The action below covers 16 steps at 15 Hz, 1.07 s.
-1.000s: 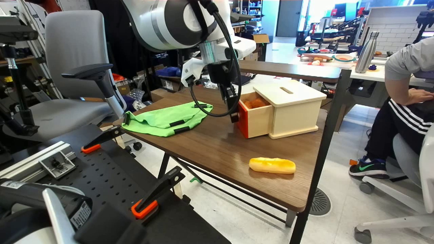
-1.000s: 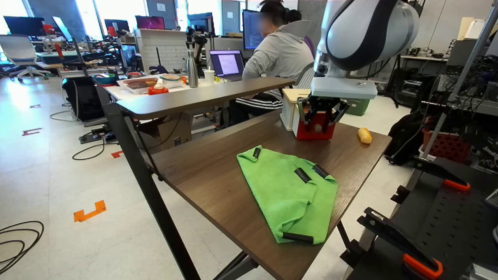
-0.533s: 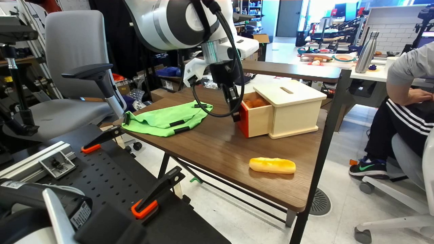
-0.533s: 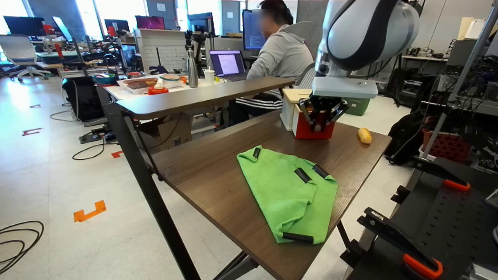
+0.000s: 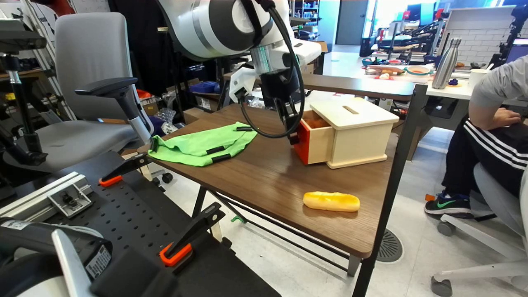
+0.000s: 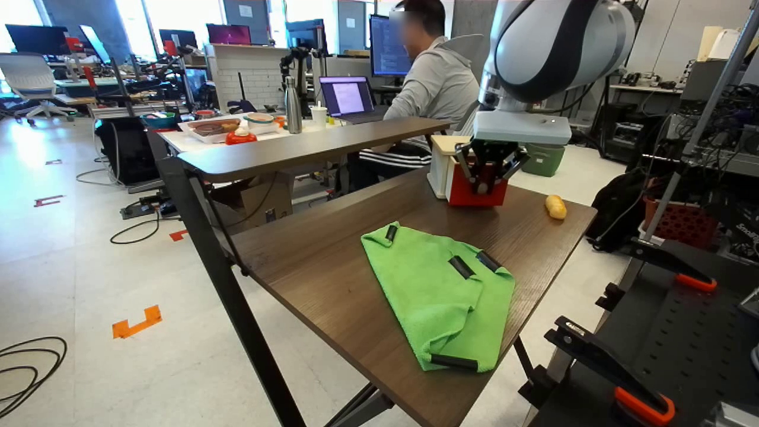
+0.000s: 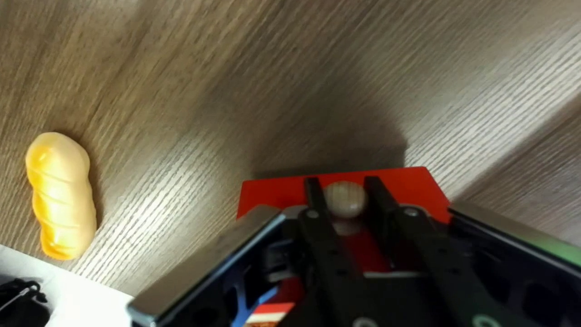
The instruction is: Close the drawer
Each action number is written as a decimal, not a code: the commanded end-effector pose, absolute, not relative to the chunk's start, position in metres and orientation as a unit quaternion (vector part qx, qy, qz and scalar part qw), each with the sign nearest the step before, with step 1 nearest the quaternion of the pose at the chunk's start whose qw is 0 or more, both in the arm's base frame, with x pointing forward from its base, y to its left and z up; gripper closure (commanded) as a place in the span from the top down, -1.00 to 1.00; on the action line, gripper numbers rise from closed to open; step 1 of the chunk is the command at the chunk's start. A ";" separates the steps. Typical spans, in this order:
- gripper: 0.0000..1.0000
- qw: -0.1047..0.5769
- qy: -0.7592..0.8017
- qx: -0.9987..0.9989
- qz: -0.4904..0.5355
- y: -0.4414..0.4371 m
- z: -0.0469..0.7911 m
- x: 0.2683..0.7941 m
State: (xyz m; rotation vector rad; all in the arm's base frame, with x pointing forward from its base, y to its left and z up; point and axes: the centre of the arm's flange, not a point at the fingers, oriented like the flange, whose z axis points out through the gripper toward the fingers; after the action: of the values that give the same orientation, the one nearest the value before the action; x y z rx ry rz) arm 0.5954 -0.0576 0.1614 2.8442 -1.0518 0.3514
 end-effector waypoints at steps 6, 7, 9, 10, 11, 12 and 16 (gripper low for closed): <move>-0.87 0.036 -0.372 0.918 0.131 -0.081 0.178 0.630; -0.87 0.036 -0.373 0.918 0.130 -0.083 0.178 0.632; -0.87 0.037 -0.377 0.917 0.128 -0.087 0.178 0.637; -0.87 0.037 -0.378 0.916 0.128 -0.088 0.178 0.639; -0.87 0.037 -0.379 0.916 0.129 -0.090 0.178 0.641; -0.87 0.038 -0.380 0.915 0.130 -0.093 0.178 0.642; -0.87 0.037 -0.388 0.911 0.133 -0.102 0.178 0.649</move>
State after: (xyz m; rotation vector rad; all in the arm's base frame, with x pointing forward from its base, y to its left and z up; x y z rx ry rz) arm 0.6258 -0.0787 0.1649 2.8209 -1.1216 0.3453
